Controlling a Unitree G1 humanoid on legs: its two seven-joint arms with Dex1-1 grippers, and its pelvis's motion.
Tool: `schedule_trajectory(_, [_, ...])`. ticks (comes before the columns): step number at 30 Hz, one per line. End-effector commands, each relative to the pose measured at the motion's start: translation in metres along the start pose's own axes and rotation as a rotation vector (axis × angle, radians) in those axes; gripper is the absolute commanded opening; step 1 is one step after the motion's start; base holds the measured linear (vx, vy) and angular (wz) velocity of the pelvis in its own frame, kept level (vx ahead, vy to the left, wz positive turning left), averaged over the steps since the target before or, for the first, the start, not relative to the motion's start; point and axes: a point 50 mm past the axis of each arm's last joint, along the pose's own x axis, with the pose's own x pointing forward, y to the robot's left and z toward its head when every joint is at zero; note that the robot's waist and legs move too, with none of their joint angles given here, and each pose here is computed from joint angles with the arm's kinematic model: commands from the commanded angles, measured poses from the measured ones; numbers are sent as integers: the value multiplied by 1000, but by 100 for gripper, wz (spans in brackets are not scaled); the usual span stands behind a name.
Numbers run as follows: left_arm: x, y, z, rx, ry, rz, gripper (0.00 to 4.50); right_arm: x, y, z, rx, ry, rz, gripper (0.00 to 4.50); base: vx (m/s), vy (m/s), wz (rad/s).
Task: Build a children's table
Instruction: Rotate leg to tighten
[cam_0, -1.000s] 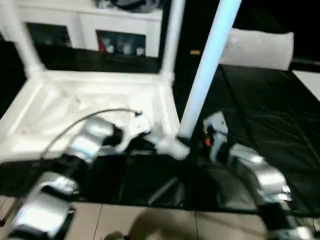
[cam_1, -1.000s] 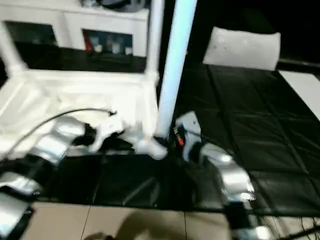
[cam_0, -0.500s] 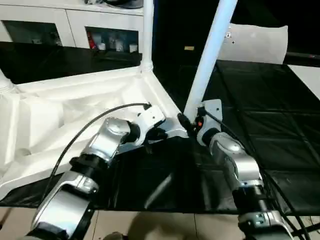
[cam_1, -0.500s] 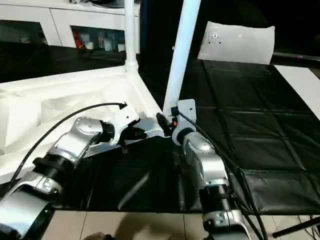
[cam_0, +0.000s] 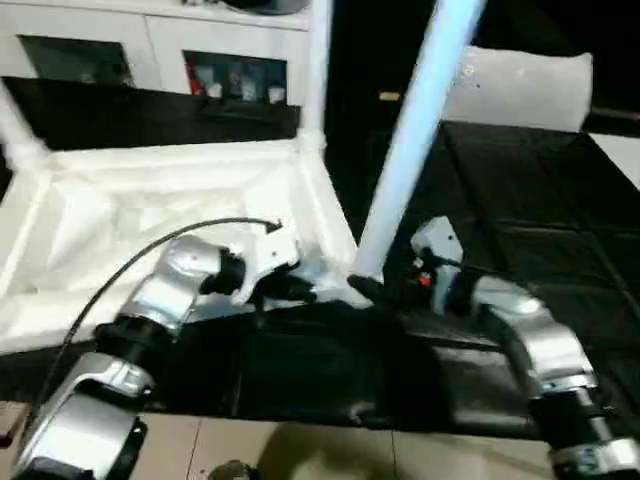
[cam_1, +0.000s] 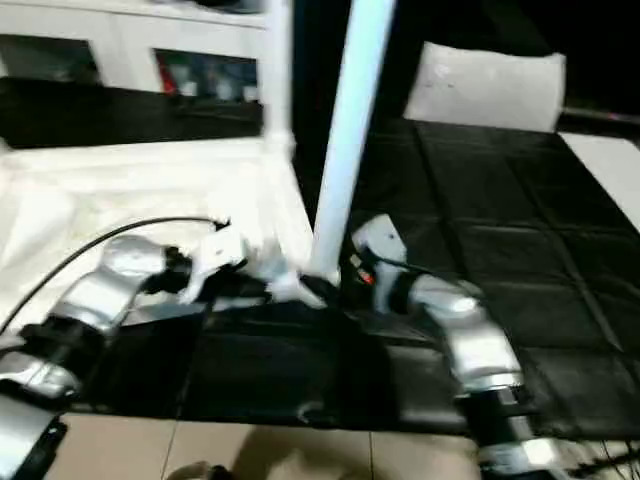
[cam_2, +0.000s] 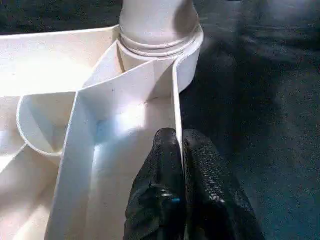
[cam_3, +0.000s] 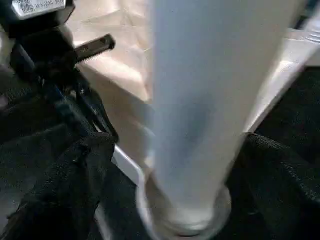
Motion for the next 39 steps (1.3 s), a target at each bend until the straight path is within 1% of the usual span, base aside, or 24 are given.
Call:
schedule_trajectory(1, [4, -3, 14, 84, -47, -91, 0, -3, -1, 4, -26, 9, 74, 426, 0, 0, 0])
schedule_trajectory(3, [0, -7, 9, 122, 5, -176, 0, -7, -2, 5, -25, 14, 154, 426, 0, 0, 0])
schedule_trajectory(4, [0, -7, 9, 122, 5, -176, 0, -7, -2, 5, -25, 14, 154, 426, 0, 0, 0])
schedule_trajectory(5, [-2, -9, 7, 134, 30, -212, 0, -9, -2, 5, -27, 16, 181, 401, 0, 0, 0])
schedule_trajectory(7, [-6, -12, 4, 163, 71, -284, 0, -11, -3, 5, -24, 22, 245, 387, 0, 0, 0])
schedule_trajectory(8, [-6, -12, 4, 164, 72, -286, 0, -11, -3, 5, -23, 22, 247, 387, 0, 0, 0])
schedule_trajectory(9, [-8, -13, 2, 185, 100, -333, 0, -12, -2, 4, -25, 32, 302, 374, 0, 0, 0])
schedule_trajectory(11, [-8, -14, 2, 192, 110, -347, 0, -13, -1, 4, -27, 37, 322, 346, 0, 0, 0])
schedule_trajectory(13, [-9, -14, 2, 206, 119, -357, 0, -14, 1, 3, -31, 48, 356, 341, 0, 0, 0])
schedule_trajectory(14, [-9, -14, 2, 206, 119, -357, 0, -14, 1, 3, -31, 48, 356, 329, 0, 0, 0])
schedule_trajectory(15, [-8, -13, 2, 213, 125, -361, 0, -14, 2, 2, -36, 56, 376, 306, 0, 0, 0])
schedule_trajectory(18, [-8, -12, 3, 224, 127, -364, 0, -13, 6, 0, -42, 70, 416, 299, 0, 0, 0])
schedule_trajectory(19, [-8, -11, 3, 225, 127, -364, 0, -13, 6, 0, -44, 71, 419, 273, 0, 0, 0])
schedule_trajectory(20, [-8, -11, 4, 227, 127, -365, 0, -13, 6, 0, -46, 72, 423, 263, 0, 0, 0])
schedule_trajectory(22, [-8, -10, 4, 232, 129, -369, 0, -13, 8, -1, -45, 75, 442, 260, 0, 0, 0])
schedule_trajectory(25, [-9, -9, 3, 234, 133, -370, 0, -12, 10, -3, -37, 80, 465, 219, 0, 0, 0])
schedule_trajectory(30, [-9, -8, 1, 229, 138, -366, 0, -12, 13, -6, -25, 85, 477, 196, 0, 0, 0])
schedule_trajectory(35, [-9, -7, 1, 212, 127, -338, 0, -10, 14, -6, 6, 75, 473, 191, 0, 0, 0])
schedule_trajectory(37, [-5, -2, 3, 165, 98, -260, 0, -5, 15, -6, 64, 52, 414, 191, 0, 0, 0])
schedule_trajectory(38, [-1, 1, 5, 135, 82, -200, 0, 0, 15, -8, 87, 47, 341, 191, 0, 0, 0])
schedule_trajectory(39, [0, 1, 5, 132, 80, -192, 0, 1, 15, -8, 87, 47, 330, 191, 0, 0, 0])
